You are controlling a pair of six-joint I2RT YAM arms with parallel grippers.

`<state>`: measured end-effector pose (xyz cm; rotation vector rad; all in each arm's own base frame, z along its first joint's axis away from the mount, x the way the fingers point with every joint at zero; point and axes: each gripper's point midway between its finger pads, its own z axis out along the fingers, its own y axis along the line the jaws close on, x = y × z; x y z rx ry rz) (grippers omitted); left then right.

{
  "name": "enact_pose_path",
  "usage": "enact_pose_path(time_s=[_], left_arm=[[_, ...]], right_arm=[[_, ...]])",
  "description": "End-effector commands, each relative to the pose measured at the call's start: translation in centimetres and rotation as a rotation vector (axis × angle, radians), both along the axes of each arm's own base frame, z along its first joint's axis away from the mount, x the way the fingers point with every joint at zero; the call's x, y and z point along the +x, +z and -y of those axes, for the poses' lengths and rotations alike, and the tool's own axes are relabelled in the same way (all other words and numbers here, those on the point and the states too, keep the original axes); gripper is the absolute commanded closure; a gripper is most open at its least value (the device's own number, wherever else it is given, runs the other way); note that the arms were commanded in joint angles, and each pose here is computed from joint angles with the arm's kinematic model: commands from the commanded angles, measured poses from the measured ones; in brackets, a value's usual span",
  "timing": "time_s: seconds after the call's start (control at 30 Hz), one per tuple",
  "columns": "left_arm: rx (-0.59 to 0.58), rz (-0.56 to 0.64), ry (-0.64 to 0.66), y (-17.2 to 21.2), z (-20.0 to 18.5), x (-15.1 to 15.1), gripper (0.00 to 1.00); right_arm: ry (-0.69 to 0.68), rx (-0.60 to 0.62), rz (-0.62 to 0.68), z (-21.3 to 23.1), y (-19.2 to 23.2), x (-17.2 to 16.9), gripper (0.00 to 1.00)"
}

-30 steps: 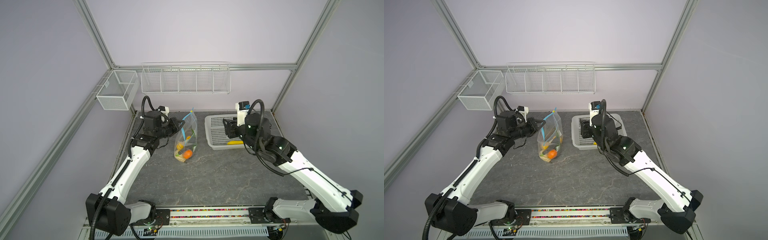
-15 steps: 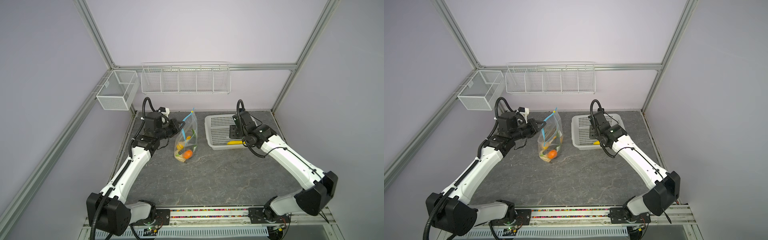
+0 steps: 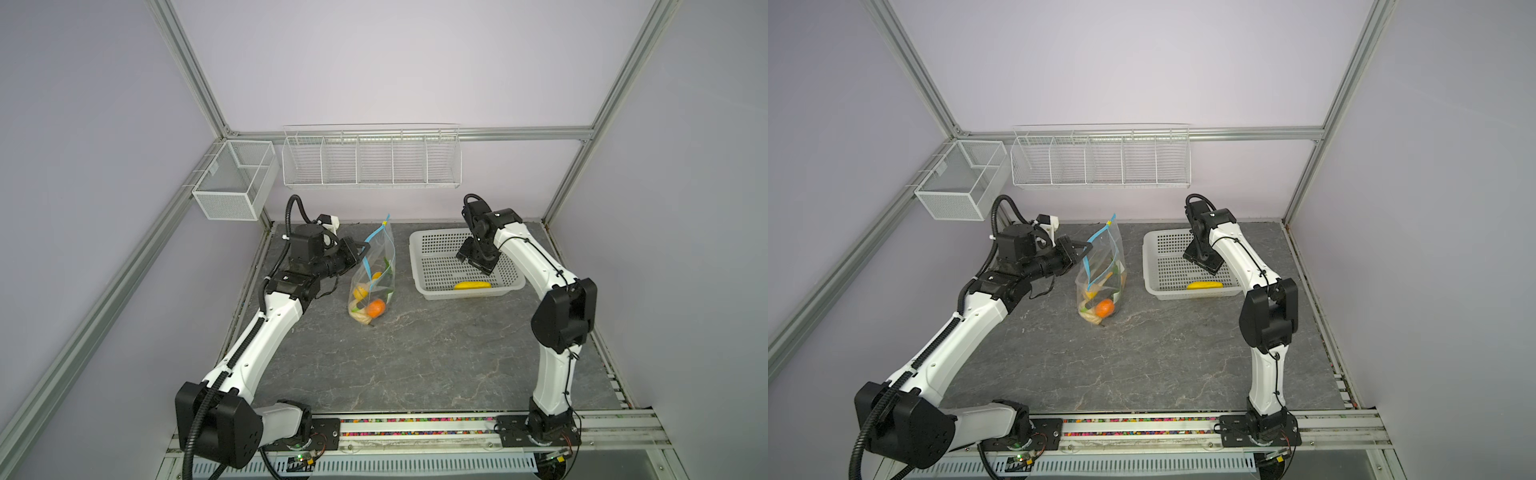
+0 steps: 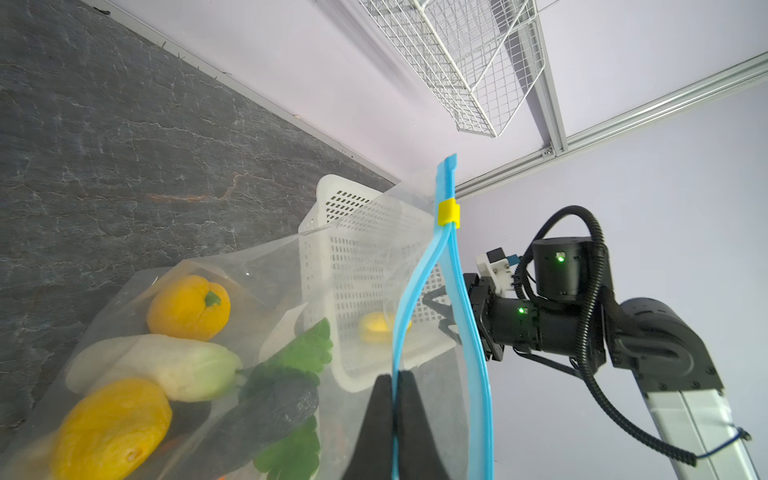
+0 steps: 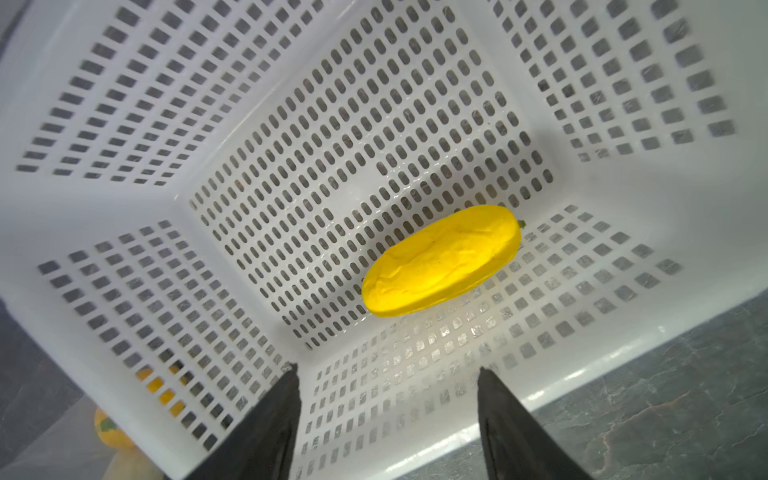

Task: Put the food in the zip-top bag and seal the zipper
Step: 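Move the right gripper back over the basket to the yellow fruit, then lower the right gripper onto the yellow fruit and close on it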

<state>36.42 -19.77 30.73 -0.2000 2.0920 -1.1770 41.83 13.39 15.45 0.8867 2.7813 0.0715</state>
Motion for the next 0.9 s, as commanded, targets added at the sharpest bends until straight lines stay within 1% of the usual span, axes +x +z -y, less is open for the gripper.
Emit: enact_pose_path(time_s=[0.0, 0.1, 0.3, 0.43, 0.53, 0.6, 0.73, 0.87], left_arm=[[-0.006, 0.006, -0.005, -0.7, 0.0, 0.0, 1.00], [0.004, -0.001, -0.008, -1.1, -0.2, -0.2, 1.00], [0.012, -0.019, -0.010, -1.8, -0.4, -0.5, 1.00], [0.016, -0.019, -0.007, -1.9, -0.4, -0.4, 1.00], [0.019, -0.027, -0.006, -2.1, -0.5, -0.6, 1.00], [0.030, -0.035, -0.007, -2.3, -0.6, -0.8, 1.00], [0.045, -0.039, 0.003, -2.3, -0.9, -1.0, 1.00], [0.058, -0.025, 0.021, -2.0, -1.4, -1.2, 1.00]], right_arm=[[-0.109, -0.008, -0.176, 1.1, -0.8, -3.3, 0.31], [-0.141, 0.003, -0.171, 1.2, -2.0, -3.4, 0.31], [-0.171, 0.033, -0.204, 1.2, -3.8, -3.8, 0.31], [-0.163, 0.028, -0.191, 1.3, -4.4, -3.5, 0.31], [-0.153, 0.007, -0.155, 1.7, -4.6, -2.7, 0.31], [-0.155, 0.023, -0.142, 1.5, -5.0, -2.4, 0.32], [-0.157, 0.035, -0.154, 1.4, -6.6, -2.7, 0.32], [-0.160, 0.001, -0.152, 2.3, -7.6, -2.5, 0.31]])
